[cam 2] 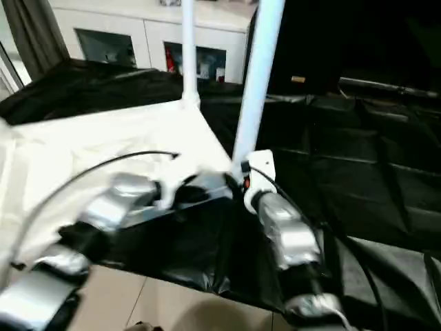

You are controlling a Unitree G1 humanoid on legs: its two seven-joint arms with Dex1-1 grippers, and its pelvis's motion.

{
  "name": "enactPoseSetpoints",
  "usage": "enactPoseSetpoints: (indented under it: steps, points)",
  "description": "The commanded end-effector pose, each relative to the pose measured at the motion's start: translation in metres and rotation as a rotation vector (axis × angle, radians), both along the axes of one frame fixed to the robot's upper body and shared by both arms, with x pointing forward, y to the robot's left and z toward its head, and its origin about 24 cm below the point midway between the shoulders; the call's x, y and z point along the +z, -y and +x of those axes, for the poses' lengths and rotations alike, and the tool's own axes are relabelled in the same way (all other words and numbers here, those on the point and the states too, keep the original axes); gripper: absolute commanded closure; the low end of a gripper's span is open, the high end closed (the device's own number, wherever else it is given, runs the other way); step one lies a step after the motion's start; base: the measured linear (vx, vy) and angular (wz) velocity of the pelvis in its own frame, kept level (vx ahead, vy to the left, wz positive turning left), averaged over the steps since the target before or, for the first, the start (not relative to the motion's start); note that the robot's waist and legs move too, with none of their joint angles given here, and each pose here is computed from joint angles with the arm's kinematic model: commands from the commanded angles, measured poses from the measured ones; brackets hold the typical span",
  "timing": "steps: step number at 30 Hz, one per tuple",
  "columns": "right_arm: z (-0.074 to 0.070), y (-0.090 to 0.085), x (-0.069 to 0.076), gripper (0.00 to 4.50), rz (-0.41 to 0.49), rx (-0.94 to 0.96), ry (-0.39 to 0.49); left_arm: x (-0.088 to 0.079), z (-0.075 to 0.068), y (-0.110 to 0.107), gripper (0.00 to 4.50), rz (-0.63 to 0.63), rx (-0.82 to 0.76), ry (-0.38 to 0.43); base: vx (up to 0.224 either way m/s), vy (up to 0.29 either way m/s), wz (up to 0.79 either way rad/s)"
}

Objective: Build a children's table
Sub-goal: Rotate leg to tighten

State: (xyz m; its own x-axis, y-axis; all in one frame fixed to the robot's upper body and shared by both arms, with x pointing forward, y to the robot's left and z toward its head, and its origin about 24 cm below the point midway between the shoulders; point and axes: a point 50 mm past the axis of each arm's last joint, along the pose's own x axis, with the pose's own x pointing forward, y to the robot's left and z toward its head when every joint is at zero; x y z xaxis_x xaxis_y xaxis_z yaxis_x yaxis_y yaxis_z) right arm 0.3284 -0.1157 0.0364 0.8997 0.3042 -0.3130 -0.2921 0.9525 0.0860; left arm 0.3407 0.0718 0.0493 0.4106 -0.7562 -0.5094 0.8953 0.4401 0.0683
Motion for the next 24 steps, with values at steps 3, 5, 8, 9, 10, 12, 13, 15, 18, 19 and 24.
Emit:
enactPoseSetpoints:
  steps: [3, 5, 8, 9, 10, 12, 13, 15, 18, 19, 24]
  points:
    - [-0.004, -0.026, -0.005, 1.78, -0.002, 0.104, -0.005, 0.010, 0.006, 0.008, 4.50, -0.007, 0.011, 0.063, 0.000, 0.000, 0.00]
    - [-0.004, -0.027, -0.001, 1.78, 0.016, 0.141, 0.030, 0.010, 0.007, 0.004, 4.50, 0.000, 0.002, 0.067, 0.000, 0.000, 0.00]
    - [-0.002, -0.024, 0.007, 1.09, 0.035, 0.185, 0.072, 0.010, 0.007, -0.005, 4.50, 0.002, -0.008, 0.068, 0.000, 0.000, 0.00]
    - [0.000, -0.021, 0.009, 1.09, 0.030, 0.195, 0.083, 0.010, 0.006, -0.009, 4.50, 0.002, -0.013, 0.069, 0.000, 0.000, 0.00]
    - [0.000, -0.020, 0.010, 1.03, 0.026, 0.202, 0.090, 0.010, 0.006, -0.011, 4.50, 0.003, -0.016, 0.069, 0.000, 0.000, 0.00]
    - [0.002, -0.014, 0.015, 0.74, 0.024, 0.241, 0.107, 0.011, 0.004, -0.017, 4.50, -0.003, -0.042, 0.062, 0.000, 0.000, 0.00]
    - [0.002, -0.010, 0.019, 0.63, 0.023, 0.289, 0.117, 0.011, 0.003, -0.022, 4.50, -0.001, -0.060, 0.066, 0.000, 0.000, 0.00]
    - [0.000, -0.006, 0.023, 0.56, 0.014, 0.354, 0.123, 0.011, 0.002, -0.026, 4.50, -0.003, -0.079, 0.064, 0.000, 0.000, 0.00]
    - [-0.016, 0.009, 0.027, 0.56, -0.060, 0.609, 0.106, 0.011, -0.005, -0.038, 4.50, -0.015, -0.166, 0.042, 0.000, 0.000, 0.00]
    - [-0.023, 0.017, 0.027, 0.56, -0.090, 0.690, 0.086, 0.013, -0.011, -0.043, 4.50, -0.038, -0.229, 0.020, 0.000, 0.000, 0.00]
    - [-0.029, 0.026, 0.030, 0.56, -0.087, 0.768, 0.059, 0.017, -0.021, -0.054, 4.50, -0.050, -0.318, -0.036, 0.000, 0.000, 0.00]
